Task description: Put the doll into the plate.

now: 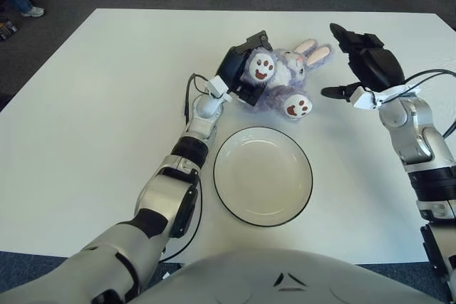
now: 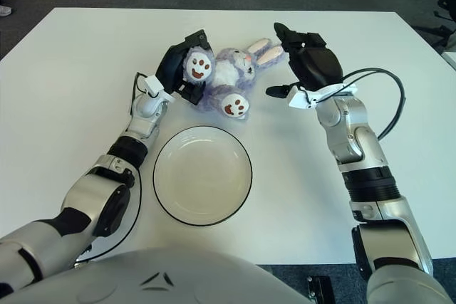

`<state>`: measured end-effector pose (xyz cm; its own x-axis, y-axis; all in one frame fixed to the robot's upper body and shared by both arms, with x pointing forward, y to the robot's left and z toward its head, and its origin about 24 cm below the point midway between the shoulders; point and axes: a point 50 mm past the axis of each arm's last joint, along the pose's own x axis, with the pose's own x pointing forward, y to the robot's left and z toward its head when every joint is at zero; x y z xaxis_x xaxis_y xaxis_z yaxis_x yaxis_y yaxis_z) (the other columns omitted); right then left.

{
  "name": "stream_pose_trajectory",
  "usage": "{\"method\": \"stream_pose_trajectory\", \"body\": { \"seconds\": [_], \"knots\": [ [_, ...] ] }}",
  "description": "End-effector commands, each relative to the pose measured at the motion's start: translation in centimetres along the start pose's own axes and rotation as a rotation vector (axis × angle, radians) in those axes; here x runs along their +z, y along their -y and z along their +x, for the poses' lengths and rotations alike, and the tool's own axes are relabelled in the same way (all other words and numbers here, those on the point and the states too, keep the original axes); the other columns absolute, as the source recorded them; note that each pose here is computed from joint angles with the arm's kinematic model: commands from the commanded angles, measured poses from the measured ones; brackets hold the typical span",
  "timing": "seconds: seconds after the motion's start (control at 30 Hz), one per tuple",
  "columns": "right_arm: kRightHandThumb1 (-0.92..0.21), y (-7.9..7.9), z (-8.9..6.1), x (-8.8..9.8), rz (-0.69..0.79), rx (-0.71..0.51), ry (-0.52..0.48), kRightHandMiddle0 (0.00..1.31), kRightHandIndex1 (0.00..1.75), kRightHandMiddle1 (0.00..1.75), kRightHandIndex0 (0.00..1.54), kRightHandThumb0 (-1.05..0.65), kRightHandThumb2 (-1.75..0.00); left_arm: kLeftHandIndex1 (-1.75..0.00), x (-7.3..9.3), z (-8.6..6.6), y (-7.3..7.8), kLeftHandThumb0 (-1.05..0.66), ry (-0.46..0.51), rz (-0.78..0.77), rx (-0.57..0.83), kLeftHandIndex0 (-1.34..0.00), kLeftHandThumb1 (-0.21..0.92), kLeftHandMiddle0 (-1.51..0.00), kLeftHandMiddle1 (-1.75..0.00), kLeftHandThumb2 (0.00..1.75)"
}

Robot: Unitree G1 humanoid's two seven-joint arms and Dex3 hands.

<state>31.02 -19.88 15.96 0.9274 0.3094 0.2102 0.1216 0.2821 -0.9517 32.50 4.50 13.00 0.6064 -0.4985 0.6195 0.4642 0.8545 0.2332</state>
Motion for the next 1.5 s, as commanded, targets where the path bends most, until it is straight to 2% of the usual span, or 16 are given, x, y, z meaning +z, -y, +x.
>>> {"method": "stream_pose_trajectory", "body": {
  "seconds": [0.0, 0.2, 0.43, 0.87, 1.1, 1.47],
  "knots": [
    [-0.48, 0.2, 1.0, 0.6, 0.021, 0.02, 0.024, 0.0, 0.08, 0.0, 0.01, -0.88, -0.69, -1.69, 0.0, -0.2, 0.3, -0.01, 0.011, -0.002, -0.005, -0.65, 0.13, -0.65, -1.72, 1.5],
    [-0.39, -0.4, 2.0, 1.2, 0.026, 0.086, 0.037, 0.0, 0.09, 0.14, 0.03, -0.77, -0.76, -1.69, 0.1, -0.2, 0.6, -0.01, 0.019, -0.013, -0.013, -0.64, 0.14, -0.65, -1.71, 1.48],
    [-0.34, -0.6, 3.1, 1.6, 0.038, 0.174, 0.056, 0.0, 0.08, 0.11, 0.01, -0.7, -0.83, -1.68, 0.1, -0.1, 1.2, -0.01, 0.019, -0.079, -0.041, -0.64, 0.15, -0.64, -1.71, 1.47],
    [-0.35, -1.5, 4.4, 1.9, 0.095, 0.215, 0.087, 0.0, 0.1, 0.17, 0.06, -0.66, -0.85, -1.68, 0.4, -0.1, 1.9, -0.01, 0.04, -0.128, -0.057, -0.64, 0.15, -0.64, -1.7, 1.47],
    [-0.35, -1.8, 5.0, 2.2, 0.154, 0.276, 0.072, 0.0, 0.13, 0.23, 0.13, -0.57, -0.87, -1.68, 0.5, 0.0, 2.2, -0.01, 0.044, -0.157, -0.046, -0.64, 0.15, -0.64, -1.71, 1.47],
    [-0.42, -2.9, 5.9, 2.6, 0.138, 0.257, 0.09, 0.0, 0.2, 0.36, 0.21, -0.46, -0.93, -1.68, 0.5, 0.1, 2.4, -0.01, 0.028, -0.173, -0.06, -0.64, 0.15, -0.64, -1.71, 1.47]
  ]
}}
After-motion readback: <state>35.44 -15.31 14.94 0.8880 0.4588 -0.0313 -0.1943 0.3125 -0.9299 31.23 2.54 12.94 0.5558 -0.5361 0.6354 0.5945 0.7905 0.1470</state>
